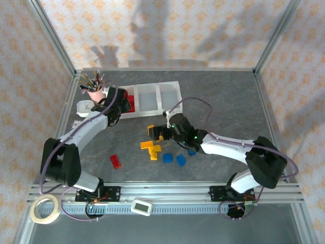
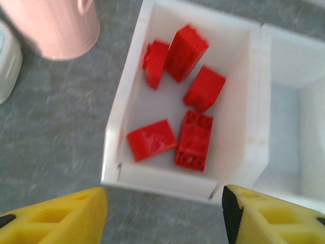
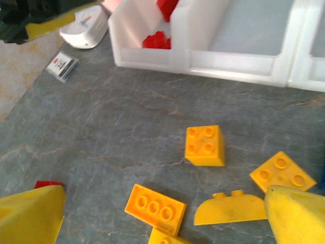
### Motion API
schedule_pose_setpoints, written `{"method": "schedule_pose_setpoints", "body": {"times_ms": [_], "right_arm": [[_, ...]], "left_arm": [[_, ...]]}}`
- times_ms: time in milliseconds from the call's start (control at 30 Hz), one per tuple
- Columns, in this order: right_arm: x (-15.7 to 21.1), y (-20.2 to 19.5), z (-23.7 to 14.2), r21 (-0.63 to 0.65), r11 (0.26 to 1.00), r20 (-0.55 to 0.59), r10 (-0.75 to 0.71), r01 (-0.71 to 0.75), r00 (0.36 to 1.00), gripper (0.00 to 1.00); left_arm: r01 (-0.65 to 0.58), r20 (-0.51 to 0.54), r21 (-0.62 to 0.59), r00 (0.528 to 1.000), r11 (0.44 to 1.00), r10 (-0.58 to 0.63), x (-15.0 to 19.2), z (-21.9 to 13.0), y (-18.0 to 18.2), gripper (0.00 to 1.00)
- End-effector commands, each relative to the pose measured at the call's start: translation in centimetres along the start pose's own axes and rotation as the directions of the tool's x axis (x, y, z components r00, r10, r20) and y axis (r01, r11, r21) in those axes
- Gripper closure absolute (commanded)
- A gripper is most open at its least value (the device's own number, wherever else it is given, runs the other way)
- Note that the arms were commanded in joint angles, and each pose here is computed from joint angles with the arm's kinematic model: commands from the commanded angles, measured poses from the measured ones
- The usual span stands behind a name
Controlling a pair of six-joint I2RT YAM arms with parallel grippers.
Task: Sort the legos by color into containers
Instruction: Place the lego in the container.
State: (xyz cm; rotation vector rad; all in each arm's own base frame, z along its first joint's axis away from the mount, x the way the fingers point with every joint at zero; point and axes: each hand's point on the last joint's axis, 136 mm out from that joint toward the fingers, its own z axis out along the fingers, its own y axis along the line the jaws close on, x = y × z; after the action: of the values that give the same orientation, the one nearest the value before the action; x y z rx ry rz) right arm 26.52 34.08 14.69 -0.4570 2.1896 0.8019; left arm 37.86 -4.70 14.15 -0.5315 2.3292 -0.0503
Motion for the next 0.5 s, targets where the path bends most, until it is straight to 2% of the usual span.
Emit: {"method": "schedule_pose_setpoints", "body": {"times_ms": [0, 200, 467], "right_arm": [[1.2, 0.5, 0.0, 0.008, 0.999, -0.021, -0.049, 0.050, 0.999, 0.00], [3.0, 1.5, -0.1, -0.021, 0.998, -0.040, -0.065, 0.064, 0.997, 0.00], [5.9, 2.6, 0.1, -0.068, 0.996, -0.073, -0.056, 0.052, 0.996, 0.00]], "left_arm": [[-0.005, -0.058, 0.000, 0.998, 1.000, 0.005, 3.0, -1.7, 1.2, 0.34], [0.026, -0.102, -0.027, 0.994, 0.999, -0.029, 7.4, -4.6, 3.5, 0.28], [0.090, -0.155, -0.067, 0.983, 0.994, -0.099, 13.1, -5.7, 5.6, 0.23]]}}
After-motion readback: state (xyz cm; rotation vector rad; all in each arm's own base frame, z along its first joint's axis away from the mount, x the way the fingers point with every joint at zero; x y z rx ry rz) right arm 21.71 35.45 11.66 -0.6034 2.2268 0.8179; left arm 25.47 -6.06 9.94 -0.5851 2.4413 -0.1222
